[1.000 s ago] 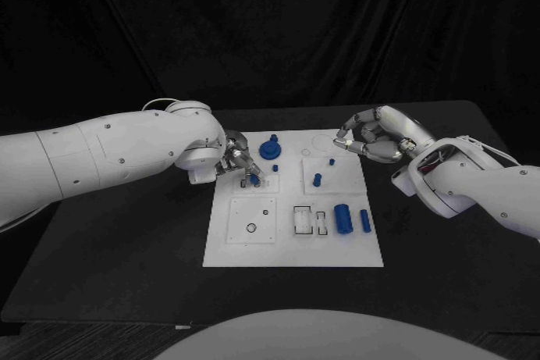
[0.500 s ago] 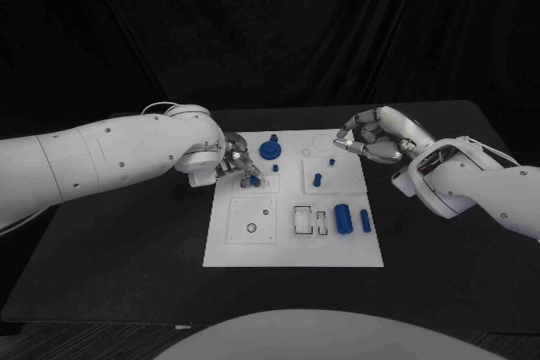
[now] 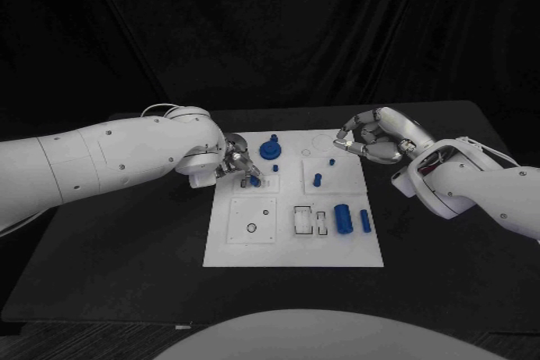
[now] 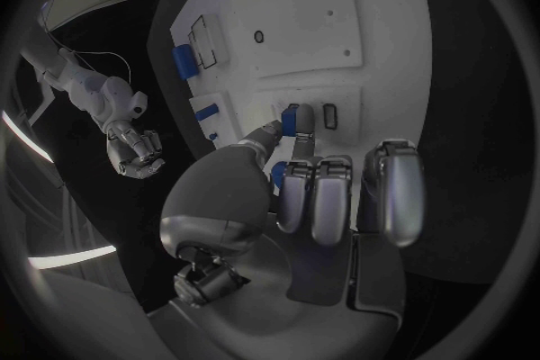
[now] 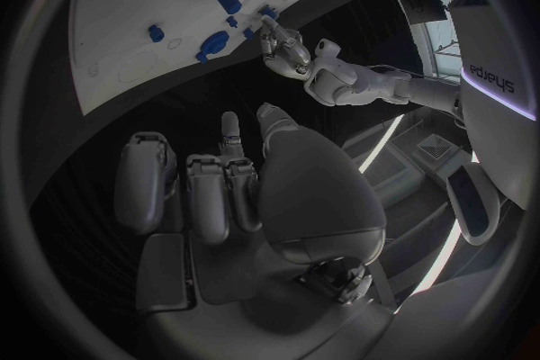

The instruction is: Assemble the parts on the task board

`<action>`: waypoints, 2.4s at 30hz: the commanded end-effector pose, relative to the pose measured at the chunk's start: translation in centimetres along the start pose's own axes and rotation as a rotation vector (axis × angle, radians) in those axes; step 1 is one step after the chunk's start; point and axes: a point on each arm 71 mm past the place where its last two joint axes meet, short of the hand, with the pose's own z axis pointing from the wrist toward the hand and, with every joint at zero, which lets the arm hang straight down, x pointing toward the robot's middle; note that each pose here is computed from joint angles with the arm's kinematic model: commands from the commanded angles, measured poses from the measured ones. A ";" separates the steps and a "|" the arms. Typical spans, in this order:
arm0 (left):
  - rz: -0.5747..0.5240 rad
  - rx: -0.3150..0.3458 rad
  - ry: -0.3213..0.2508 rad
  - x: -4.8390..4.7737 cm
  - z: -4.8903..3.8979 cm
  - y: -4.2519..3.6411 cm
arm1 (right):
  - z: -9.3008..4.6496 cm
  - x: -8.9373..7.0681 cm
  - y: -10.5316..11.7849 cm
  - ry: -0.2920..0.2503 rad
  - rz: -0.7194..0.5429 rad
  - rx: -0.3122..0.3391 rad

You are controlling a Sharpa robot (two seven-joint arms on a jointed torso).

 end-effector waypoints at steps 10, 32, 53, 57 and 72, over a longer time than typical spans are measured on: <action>0.004 0.020 0.001 0.18 0.14 -0.20 | -0.1 0.2 -0.2 0.005 0.002 0.019; 0.012 0.014 0.019 0.55 0.41 -0.25 | -0.1 0.2 -0.2 0.008 0.003 0.023; -0.011 0.061 -0.112 0.09 -0.35 0.09 | -0.2 0.1 -0.3 0.004 0.001 0.027; -0.014 0.087 -0.179 -0.11 -1.10 0.45 | -0.3 0.0 -0.4 0.000 0.000 0.027; -0.017 0.116 -0.217 -0.22 -1.60 0.81 | -0.5 0.2 -0.6 -0.006 0.000 0.029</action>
